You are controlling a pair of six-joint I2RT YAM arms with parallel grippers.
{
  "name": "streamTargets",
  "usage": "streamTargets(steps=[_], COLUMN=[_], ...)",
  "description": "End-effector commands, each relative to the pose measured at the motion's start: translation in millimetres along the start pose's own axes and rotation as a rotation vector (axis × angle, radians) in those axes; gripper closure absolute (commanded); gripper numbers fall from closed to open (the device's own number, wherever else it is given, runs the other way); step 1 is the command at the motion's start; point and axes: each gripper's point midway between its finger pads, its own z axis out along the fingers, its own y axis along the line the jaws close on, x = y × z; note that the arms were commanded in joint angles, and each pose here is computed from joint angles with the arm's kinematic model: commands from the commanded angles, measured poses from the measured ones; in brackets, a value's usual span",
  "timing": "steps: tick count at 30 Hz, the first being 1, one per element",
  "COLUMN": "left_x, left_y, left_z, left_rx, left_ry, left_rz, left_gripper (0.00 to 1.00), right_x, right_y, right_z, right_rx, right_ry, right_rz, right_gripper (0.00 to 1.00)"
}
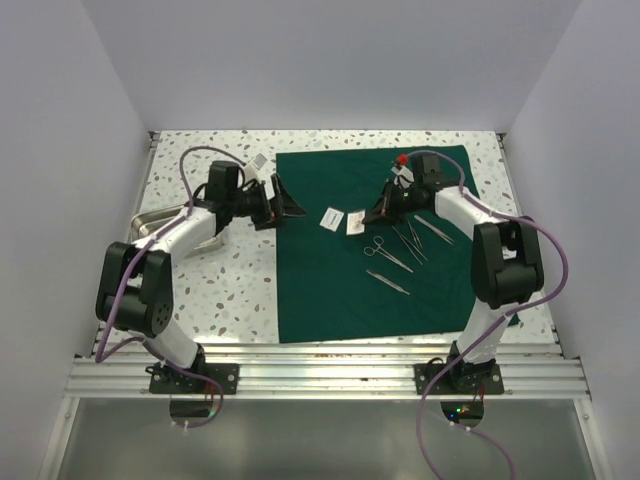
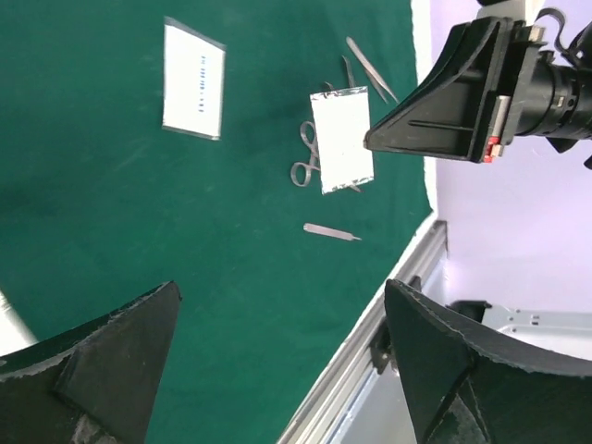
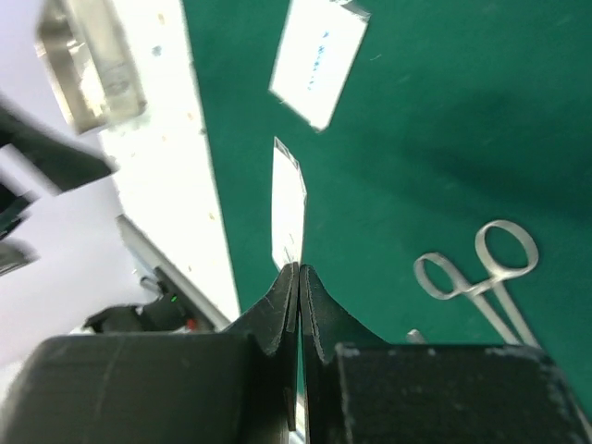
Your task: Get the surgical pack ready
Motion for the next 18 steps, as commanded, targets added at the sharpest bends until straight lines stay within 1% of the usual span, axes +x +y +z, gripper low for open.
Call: streamTargets(steps=[1, 7, 12, 16, 18], left_x=[0.7, 9.3, 15.9, 19.5, 19.8], left_y=[-29.2, -50.4, -52.5, -58.5, -60.4], left_z=[17.2, 35.1, 45.4, 46.6, 46.6], left_rx=[0.159, 0.271, 0.303, 0.343, 0.358], left_ry=[0.008, 0.034, 0.066, 0.076, 0.08], left_rz=[0.042, 0.06, 0.047, 0.025, 0.02], left_gripper=[0.05, 0.12, 0.2, 0.23, 0.26], right_x=[5.7, 22.3, 30.2, 35.2, 38.3], right_y=[37.5, 80.8, 110.0, 123.8, 126.1], right_z=[-23.2, -33.1, -40.8, -41.0, -39.0], right_rx=[-0.115, -0.227, -0.281, -0.302, -0.304], right_ry=[-0.015, 0.013, 0.012, 0.018, 0.024], right_rz=[-0.012, -0.038, -0.073, -0.087, -0.085], right_gripper=[1.0, 1.0, 1.0, 1.0, 1.0])
